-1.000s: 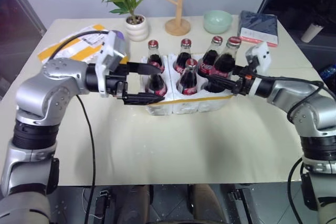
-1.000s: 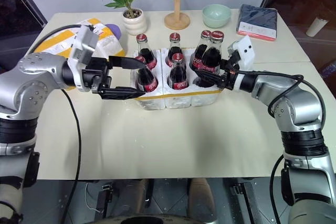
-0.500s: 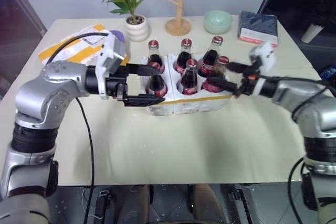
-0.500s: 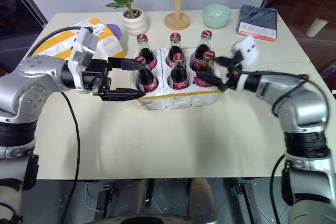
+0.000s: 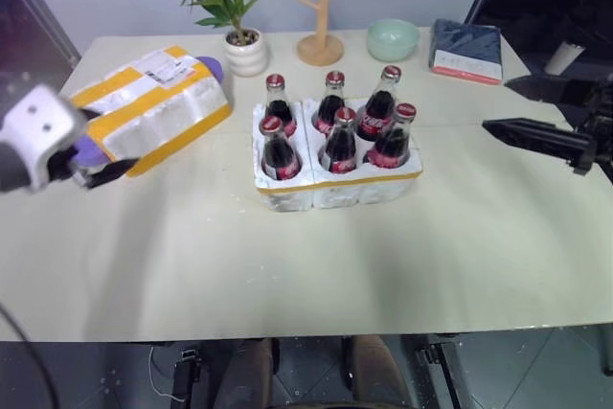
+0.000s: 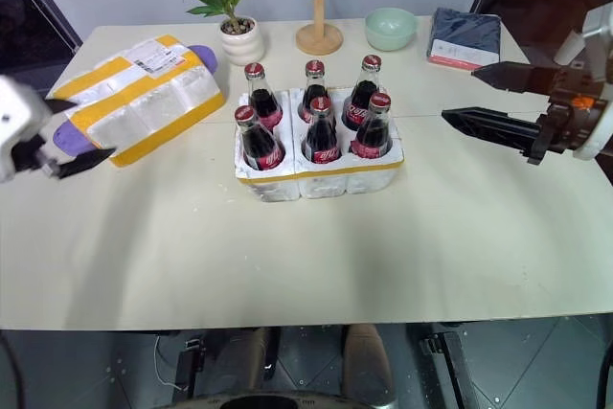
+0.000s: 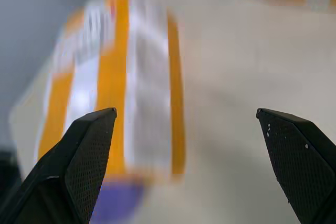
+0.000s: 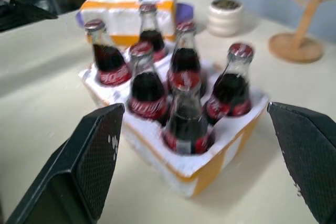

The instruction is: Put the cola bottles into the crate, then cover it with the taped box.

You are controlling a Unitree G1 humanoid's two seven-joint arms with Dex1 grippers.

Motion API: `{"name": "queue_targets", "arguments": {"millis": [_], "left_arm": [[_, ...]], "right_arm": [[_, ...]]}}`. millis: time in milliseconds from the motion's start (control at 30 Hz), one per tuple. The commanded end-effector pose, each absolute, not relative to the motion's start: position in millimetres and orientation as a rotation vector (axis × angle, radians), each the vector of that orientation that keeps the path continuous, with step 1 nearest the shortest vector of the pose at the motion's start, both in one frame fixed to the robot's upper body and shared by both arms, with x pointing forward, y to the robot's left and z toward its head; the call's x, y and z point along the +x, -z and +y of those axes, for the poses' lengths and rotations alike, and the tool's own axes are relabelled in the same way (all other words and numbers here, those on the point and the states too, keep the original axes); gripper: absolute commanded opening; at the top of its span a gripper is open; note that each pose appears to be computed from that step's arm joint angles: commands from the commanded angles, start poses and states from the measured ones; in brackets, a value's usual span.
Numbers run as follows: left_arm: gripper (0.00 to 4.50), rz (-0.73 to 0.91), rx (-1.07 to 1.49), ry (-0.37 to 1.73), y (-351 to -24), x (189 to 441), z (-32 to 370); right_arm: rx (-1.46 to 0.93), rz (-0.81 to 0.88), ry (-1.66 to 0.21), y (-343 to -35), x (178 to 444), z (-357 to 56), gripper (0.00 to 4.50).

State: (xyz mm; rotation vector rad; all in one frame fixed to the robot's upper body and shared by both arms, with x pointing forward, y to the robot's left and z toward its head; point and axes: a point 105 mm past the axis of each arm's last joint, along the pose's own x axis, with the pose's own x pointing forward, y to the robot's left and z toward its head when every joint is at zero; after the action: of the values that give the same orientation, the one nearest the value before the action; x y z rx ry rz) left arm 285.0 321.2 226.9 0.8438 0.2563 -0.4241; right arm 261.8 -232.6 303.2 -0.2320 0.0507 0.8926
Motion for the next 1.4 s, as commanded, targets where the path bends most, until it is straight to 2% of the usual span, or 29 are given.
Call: {"name": "queue_targets", "arguments": {"millis": [33,200,433,700,1067,1267,1367,1400], "left_arm": [[4.5,0.287,0.987,0.278,-233.8,281.8,350.7],[4.5,0.392,1.14,0.049,-198.1,299.2,393.1],[4.5,0.372,1.225,-0.052,-156.8,331.7,396.1],[4.5,0.295,1.245,-0.155,-153.6,359.3,398.7],[4.5,0.339,1.268,-0.138,-146.9,387.1,394.7],[4.5,0.377,1.262,-0.14,-142.5,394.2,392.5],[3.62,0.379,1.251,-0.137,-142.3,396.9,390.0],[3.1,0.377,1.247,-0.135,-142.7,397.9,388.9]], "right_arm": [[-0.283,0.018,-0.916,-312.7,254.5,-233.7,4.47],[-0.285,0.003,-0.934,-313.4,258.5,-230.2,4.47],[-0.292,-0.014,-0.939,-321.3,255.7,-227.6,4.47],[-0.298,-0.011,-0.921,-324.9,250.9,-231.9,4.47],[-0.288,-0.036,-0.888,-329.0,248.8,-235.7,4.47],[-0.285,-0.048,-0.854,-328.8,247.6,-239.3,4.47],[-0.286,-0.048,-0.828,-328.4,246.5,-242.9,4.5],[-0.285,-0.049,-0.824,-328.1,245.7,-243.4,4.5]]}}
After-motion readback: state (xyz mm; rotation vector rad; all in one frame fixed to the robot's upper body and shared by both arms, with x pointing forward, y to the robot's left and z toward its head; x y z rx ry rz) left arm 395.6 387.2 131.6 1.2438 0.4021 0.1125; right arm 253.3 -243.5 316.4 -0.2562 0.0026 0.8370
